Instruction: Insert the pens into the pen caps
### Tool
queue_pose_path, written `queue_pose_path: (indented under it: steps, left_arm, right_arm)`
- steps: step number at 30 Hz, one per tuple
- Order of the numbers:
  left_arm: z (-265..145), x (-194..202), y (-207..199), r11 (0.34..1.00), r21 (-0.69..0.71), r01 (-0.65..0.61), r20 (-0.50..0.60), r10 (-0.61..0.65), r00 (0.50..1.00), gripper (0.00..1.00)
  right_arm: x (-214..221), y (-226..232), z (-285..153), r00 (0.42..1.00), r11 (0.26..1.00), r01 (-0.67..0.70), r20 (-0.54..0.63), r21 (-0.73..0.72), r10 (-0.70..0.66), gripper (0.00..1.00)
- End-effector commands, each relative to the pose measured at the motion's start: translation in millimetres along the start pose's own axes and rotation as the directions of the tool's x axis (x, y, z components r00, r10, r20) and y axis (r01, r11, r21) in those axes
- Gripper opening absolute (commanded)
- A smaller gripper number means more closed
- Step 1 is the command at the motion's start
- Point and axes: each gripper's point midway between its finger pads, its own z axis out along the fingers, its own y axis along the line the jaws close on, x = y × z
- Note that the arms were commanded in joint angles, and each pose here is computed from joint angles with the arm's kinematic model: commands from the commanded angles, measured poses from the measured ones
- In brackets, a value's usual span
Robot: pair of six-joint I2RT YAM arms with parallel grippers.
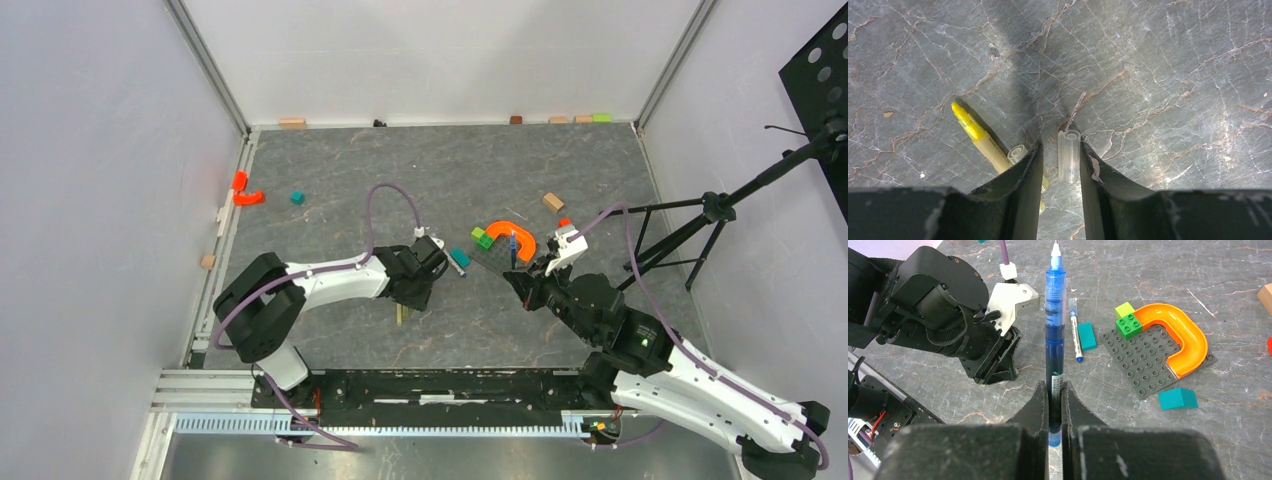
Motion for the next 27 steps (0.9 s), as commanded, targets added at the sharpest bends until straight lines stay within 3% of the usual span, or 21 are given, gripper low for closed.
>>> queue_pose_path:
  steps: [1,10,13,18,20,27]
  left_arm:
    - [13,49,15,0.999,-0.027,-0.040,-0.150,0.036,0.988,0.39]
    - [18,57,7,0.997,-0.072,-0.042,-0.158,0.030,0.987,0.47]
    - [23,66,9,0.995,-0.093,-0.042,-0.176,0.026,0.984,0.35]
    - [22,73,6,0.996,-0.078,-0.034,-0.177,0.019,0.984,0.07]
    - [21,72,4,0.997,-0.072,-0.035,-0.169,0.022,0.985,0.03]
    - [1,40,-11,1.000,-0.015,-0.015,-0.057,0.014,0.998,0.02]
  right_arm:
    - [-10,5,-1,0.999,0.999,-0.030,0.044,-0.025,0.031,0.00]
    - [-12,7,-2,0.998,0.999,-0.038,0.049,-0.037,0.040,0.00]
    - [-11,7,-2,0.998,0.998,-0.039,0.048,-0.039,0.041,0.00]
    - [-11,8,-2,0.998,0.998,-0.040,0.048,-0.039,0.042,0.00]
    - [-11,8,-1,0.998,0.998,-0.041,0.049,-0.040,0.043,0.00]
    - [-10,11,4,0.998,0.998,-0.039,0.042,-0.043,0.041,0.00]
